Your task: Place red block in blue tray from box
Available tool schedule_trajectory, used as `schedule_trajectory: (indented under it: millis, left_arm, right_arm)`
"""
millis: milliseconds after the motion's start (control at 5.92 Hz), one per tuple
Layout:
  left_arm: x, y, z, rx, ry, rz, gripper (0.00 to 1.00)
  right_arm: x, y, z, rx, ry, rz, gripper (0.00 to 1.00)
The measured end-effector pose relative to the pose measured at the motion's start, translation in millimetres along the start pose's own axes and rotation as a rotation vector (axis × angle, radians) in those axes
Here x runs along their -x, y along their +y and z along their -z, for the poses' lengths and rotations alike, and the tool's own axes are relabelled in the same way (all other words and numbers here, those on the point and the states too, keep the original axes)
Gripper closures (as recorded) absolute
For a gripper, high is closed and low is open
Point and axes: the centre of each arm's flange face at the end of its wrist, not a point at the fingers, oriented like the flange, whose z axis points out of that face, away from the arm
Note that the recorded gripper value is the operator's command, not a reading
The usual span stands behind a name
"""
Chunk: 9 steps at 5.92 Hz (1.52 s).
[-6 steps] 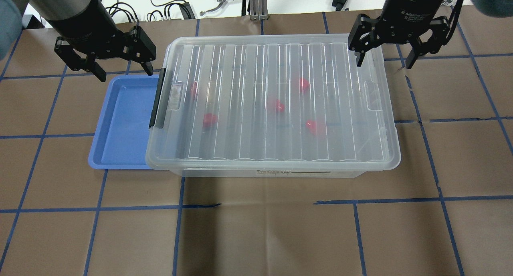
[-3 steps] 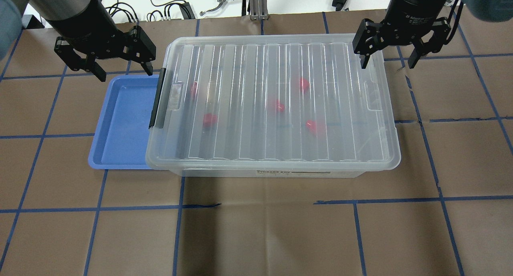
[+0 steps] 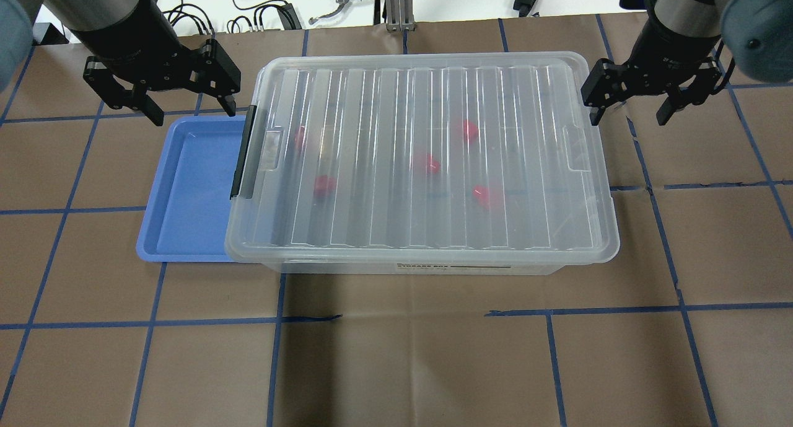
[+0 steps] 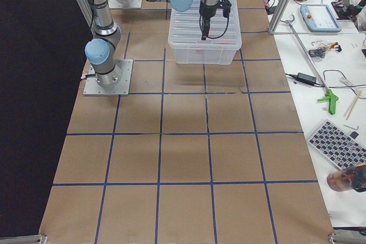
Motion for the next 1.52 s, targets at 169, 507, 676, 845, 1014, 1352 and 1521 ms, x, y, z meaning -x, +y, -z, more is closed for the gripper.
schedule_trajectory:
  millis: [169, 507, 676, 845, 1014, 1352, 1521]
  left_arm:
    - [0, 0, 0, 0.000, 0.000, 0.000, 0.01]
    - [0, 0, 0, -0.001, 0.000, 0.000, 0.02]
    - [0, 0, 0, -0.001, 0.000, 0.000, 0.01]
    - [0, 0, 1, -0.001, 0.000, 0.000, 0.02]
    - [0, 0, 1, -0.001, 0.000, 0.000, 0.01]
    - [0, 0, 1, -0.001, 0.000, 0.000, 0.01]
    - [0, 0, 0, -0.001, 0.000, 0.000, 0.01]
  right_arm:
    - [-2, 3, -23, 0.003, -0.001, -0.004, 0.00]
    - [-4, 11, -59, 0.007, 0.007, -0.007, 0.00]
    - [-6, 12, -64, 0.011, 0.013, -0.007, 0.00]
    - [-8, 12, -67, 0.016, 0.021, -0.006, 0.00]
    - [-10, 12, -69, 0.020, 0.025, -0.005, 0.00]
    - [-13, 11, -71, 0.025, 0.026, 0.013, 0.00]
    - [-19, 10, -72, 0.027, 0.026, 0.039, 0.00]
